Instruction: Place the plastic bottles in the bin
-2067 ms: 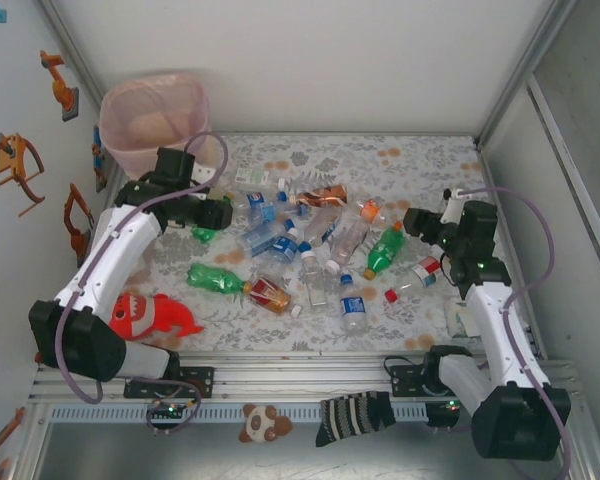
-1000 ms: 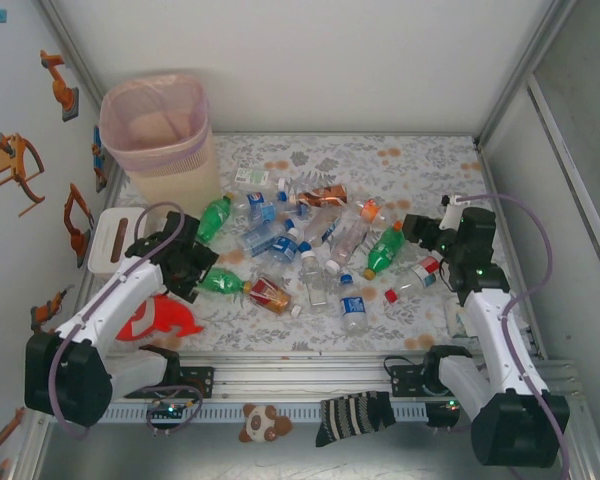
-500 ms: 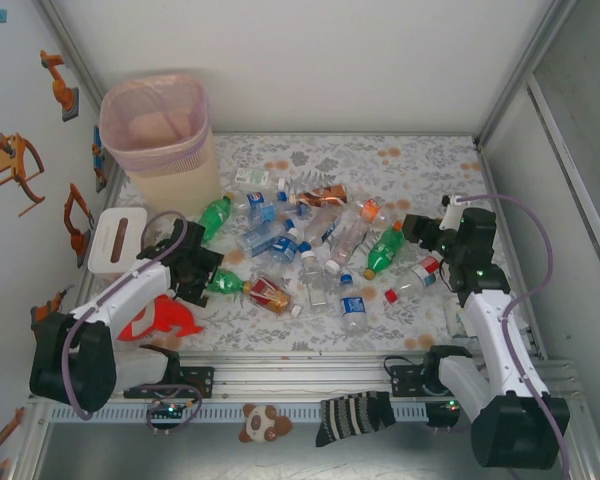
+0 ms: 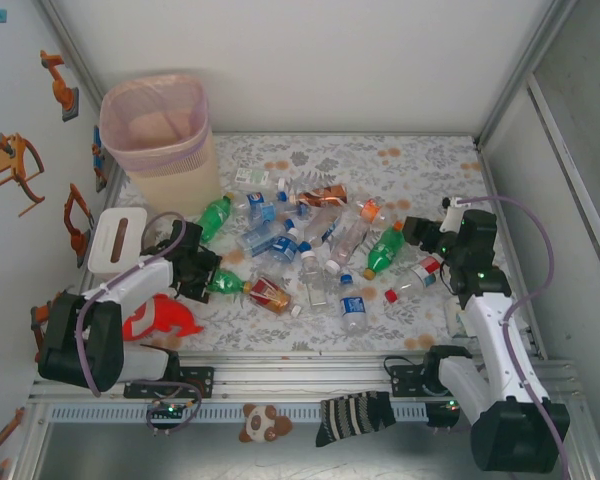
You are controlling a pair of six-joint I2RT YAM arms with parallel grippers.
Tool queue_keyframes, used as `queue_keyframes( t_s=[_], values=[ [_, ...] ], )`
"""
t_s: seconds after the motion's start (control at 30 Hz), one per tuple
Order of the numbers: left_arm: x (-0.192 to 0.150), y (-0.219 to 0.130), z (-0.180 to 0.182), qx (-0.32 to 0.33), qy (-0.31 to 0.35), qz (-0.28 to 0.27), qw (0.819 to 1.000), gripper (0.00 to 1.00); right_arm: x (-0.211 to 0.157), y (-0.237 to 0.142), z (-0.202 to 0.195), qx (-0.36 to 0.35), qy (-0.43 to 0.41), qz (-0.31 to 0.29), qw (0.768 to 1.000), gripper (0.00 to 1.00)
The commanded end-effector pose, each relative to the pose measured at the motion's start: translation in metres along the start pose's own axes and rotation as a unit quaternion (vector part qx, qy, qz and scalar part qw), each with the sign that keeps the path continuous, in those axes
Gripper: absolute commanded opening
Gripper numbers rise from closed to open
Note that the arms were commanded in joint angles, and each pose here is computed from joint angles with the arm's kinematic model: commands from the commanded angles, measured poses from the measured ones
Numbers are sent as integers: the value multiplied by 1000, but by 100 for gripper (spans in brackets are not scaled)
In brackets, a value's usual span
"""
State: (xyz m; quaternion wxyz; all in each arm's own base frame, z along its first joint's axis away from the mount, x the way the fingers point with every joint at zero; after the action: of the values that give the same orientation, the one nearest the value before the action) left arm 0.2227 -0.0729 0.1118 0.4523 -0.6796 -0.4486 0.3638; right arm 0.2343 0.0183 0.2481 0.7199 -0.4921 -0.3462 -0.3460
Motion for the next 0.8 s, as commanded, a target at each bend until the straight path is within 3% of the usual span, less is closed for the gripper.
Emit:
queue_keyframes(
  t_s=[0.0,0.23,0.47,0.77],
  values=[
    [2,-9,-4,-12,9,-13,1000,69,12,-8,7,10,-10,-19,1000,76],
    [4,-17,-4,-21,13,-25,999,58,14,-11,8,10,-13,-22,1000,76],
    [9,-39,-10,-35,35,-53,997,56,17,-12,10,12,-14,-25,1000,76],
    [15,-87,-27,-107,143,-106,978,47,18,-14,9,6,-22,-23,999,76]
  ],
)
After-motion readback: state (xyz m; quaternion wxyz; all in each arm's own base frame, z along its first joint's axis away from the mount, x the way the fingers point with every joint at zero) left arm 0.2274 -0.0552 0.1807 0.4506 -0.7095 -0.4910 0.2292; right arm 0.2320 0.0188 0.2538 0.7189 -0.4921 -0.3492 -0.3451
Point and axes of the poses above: each hand's point on the last joint's axis, 136 mm out from that joint toward the fingers, its own y axis out along the fingers, its own z axis along the line the jaws close on, x = y × z, the point moved 9 cm from there along -y, back along the fingers, and after that the axes turned 4 degrees about -y, right-handed, at the moved point
